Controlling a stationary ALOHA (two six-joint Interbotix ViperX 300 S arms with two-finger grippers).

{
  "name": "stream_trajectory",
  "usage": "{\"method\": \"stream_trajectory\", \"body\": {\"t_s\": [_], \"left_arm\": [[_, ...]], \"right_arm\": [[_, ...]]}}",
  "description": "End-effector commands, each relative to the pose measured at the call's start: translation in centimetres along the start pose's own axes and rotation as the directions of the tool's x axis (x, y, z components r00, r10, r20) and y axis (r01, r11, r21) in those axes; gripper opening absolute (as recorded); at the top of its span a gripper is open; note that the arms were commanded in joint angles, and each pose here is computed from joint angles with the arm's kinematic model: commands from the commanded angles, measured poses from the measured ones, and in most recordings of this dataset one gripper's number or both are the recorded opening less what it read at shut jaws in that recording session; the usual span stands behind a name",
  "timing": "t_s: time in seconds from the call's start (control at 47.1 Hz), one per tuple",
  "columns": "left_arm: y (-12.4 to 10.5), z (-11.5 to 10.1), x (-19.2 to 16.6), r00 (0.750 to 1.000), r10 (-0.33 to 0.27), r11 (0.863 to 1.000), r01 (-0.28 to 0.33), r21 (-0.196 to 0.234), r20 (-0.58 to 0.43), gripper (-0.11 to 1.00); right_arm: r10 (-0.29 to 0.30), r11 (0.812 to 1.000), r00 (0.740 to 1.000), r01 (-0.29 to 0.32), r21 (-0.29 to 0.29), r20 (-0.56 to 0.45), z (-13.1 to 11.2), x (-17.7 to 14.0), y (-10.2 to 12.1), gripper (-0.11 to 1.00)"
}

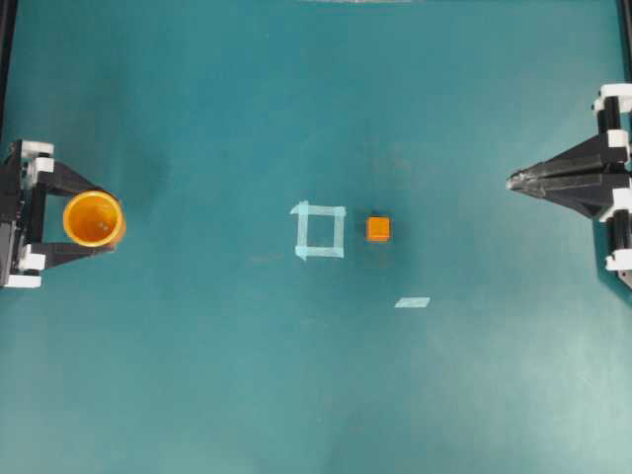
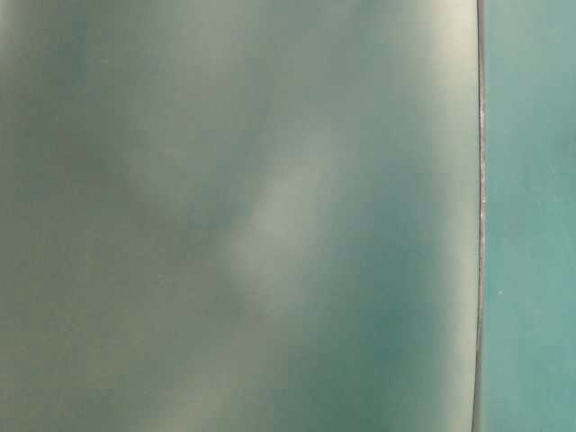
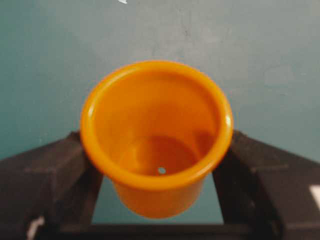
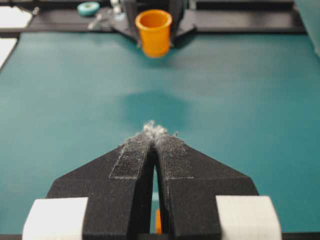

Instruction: Move the cup to the left with left arm.

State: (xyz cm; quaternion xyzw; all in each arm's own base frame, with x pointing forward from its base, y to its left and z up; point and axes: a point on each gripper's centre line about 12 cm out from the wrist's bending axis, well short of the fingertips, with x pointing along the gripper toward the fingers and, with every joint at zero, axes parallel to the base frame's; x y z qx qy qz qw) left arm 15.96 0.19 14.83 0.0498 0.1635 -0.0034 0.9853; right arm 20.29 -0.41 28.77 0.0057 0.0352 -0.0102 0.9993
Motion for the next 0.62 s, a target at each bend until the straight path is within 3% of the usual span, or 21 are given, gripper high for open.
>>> {"method": "stream_trajectory", "body": {"t_s": [0.0,0.594], "left_arm": [[0.08,0.45,0.15,1.000,0.003,1.000,-0.003,-0.003,0.014,0.62],[0.07,0.42,0.16,1.000,0.003,1.000,-0.003,-0.003,0.012,0.62]], "right_arm": [[0.000,1.000,0.999,0.000,0.003,0.032,1.32,0.14,0.01,0.00],[-0.002,1.000,1.000,0.002,0.005,0.015,1.12,0.14,-0.02,0.00]]}}
